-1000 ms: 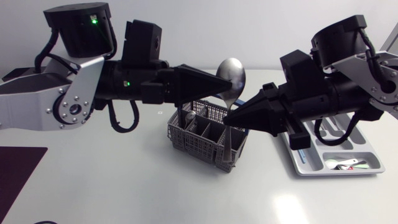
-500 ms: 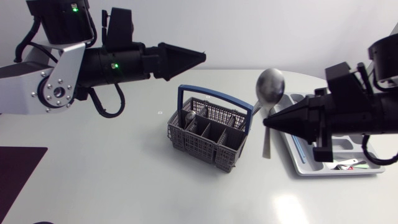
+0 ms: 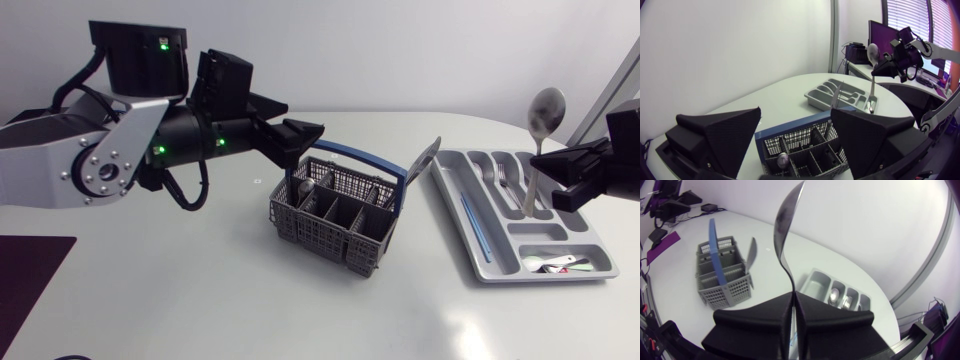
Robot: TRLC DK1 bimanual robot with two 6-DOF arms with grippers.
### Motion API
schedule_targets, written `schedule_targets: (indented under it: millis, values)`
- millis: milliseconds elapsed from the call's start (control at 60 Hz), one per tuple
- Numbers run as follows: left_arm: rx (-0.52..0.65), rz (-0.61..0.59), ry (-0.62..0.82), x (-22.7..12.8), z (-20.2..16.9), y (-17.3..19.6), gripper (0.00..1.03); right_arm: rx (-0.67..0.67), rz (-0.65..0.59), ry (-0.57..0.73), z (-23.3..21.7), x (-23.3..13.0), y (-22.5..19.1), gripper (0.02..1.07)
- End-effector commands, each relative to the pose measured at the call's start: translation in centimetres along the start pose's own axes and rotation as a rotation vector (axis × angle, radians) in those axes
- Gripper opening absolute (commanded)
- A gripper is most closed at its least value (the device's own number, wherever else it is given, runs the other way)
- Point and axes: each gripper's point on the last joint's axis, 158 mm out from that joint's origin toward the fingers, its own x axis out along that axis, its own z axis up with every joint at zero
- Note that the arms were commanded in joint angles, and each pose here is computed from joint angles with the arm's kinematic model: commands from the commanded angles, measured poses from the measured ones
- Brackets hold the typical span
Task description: Sort the cutlery from the basket into the organizer compartments.
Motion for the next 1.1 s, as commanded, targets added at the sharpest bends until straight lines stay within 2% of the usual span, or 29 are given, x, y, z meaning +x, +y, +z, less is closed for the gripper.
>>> schedule_targets:
  millis: [0, 183, 500, 750, 1083]
  values:
    - [0.06, 0.017, 0.035, -0.1, -1.3, -0.2, 0.96, 0.063, -0.037, 0.057, -2.4, 1.5, -2.3, 0.08]
    - [0.078, 0.056, 0.089, 0.4, -3.2, 0.5, 0.96, 0.122, -0.171, 0.116, -4.4, 3.7, -6.7, 0.07]
    - [0.073, 0.044, 0.13, 1.3, -4.9, 0.1, 0.96, 0.238, -0.202, 0.232, -6.1, 10.5, -9.9, 0.08]
    - [0.071, 0.037, 0.147, 1.5, -5.6, -0.2, 0.96, 0.261, -0.259, 0.312, -7.5, 15.1, -11.9, 0.08]
    - [0.088, 0.037, 0.158, 1.7, -5.9, -0.7, 0.96, 0.299, -0.305, 0.441, -12.5, 18.9, -14.0, 0.08]
